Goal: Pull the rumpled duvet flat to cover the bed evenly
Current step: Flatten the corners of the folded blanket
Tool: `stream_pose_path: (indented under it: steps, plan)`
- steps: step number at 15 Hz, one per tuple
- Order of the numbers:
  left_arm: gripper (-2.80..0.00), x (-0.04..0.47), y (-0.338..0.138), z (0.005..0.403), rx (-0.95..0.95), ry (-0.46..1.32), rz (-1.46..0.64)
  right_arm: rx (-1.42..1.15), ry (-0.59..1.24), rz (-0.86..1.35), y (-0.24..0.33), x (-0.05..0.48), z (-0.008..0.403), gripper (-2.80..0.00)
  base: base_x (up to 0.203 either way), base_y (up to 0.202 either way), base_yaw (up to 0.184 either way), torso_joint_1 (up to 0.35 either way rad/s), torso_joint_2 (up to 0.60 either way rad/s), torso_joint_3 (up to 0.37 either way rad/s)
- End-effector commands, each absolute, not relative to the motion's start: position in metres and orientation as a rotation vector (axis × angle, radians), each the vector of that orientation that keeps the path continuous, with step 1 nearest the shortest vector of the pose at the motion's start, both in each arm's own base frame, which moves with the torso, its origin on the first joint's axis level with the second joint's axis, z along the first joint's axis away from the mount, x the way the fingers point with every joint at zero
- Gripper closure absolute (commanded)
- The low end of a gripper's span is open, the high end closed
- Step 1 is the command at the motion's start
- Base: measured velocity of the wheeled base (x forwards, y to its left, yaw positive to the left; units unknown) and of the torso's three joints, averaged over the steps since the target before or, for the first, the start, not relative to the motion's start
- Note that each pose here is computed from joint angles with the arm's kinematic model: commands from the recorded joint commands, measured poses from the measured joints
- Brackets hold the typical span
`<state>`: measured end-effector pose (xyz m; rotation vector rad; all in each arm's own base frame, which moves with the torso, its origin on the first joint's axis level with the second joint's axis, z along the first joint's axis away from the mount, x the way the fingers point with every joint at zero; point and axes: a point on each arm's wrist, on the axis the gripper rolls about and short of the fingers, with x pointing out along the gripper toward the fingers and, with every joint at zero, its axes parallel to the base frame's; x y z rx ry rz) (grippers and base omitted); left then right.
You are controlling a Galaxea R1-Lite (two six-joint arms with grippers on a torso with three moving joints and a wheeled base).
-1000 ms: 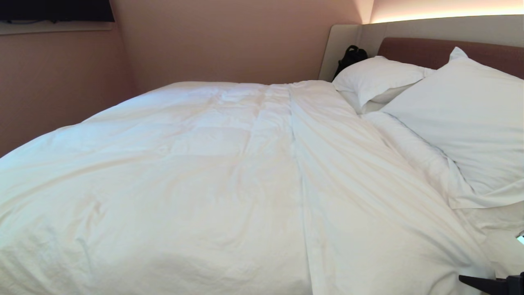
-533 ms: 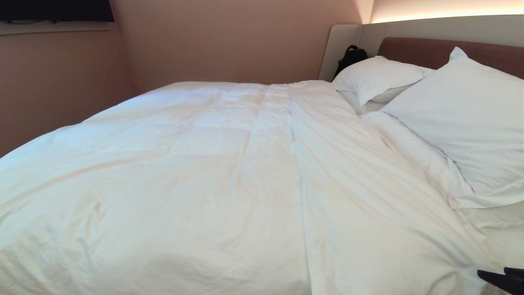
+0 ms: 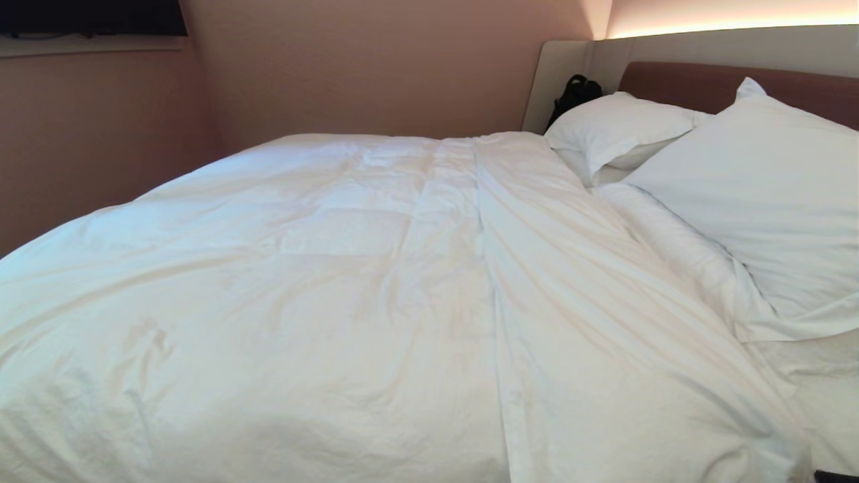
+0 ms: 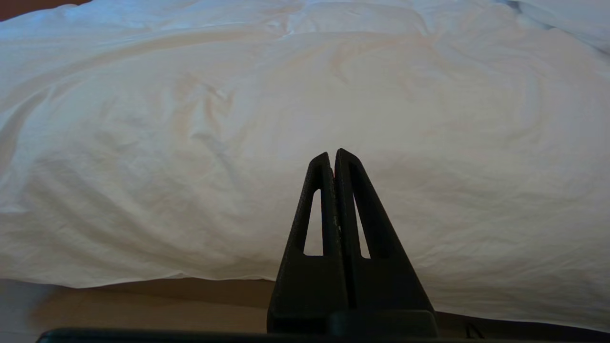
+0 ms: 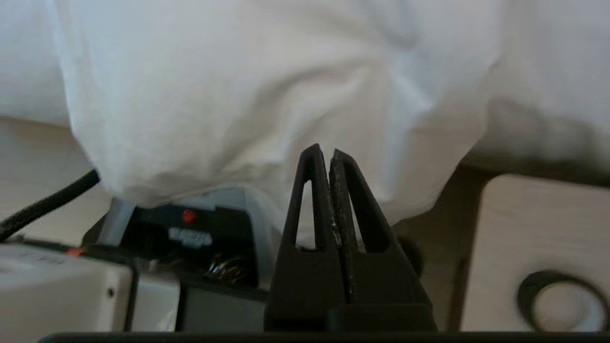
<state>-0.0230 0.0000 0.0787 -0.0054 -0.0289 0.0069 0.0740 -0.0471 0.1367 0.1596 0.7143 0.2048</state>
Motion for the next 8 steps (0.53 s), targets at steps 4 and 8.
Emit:
stream_pose_path:
  steps: [4, 8]
  plan:
    - [0.0, -0.023, 0.0, 0.079, -0.006, -0.029, 0.008, 0.262, 0.813, 0.258, -0.052, 0.082, 0.124, 0.0, 0.0, 0.0, 0.0, 0.0, 0.0, 0.0]
    - [0.0, -0.023, 0.0, 0.079, -0.006, -0.029, 0.008, 0.264, 0.815, 0.28, -0.078, 0.116, 0.107, 0.0, 0.0, 0.0, 0.0, 0.0, 0.0, 0.0]
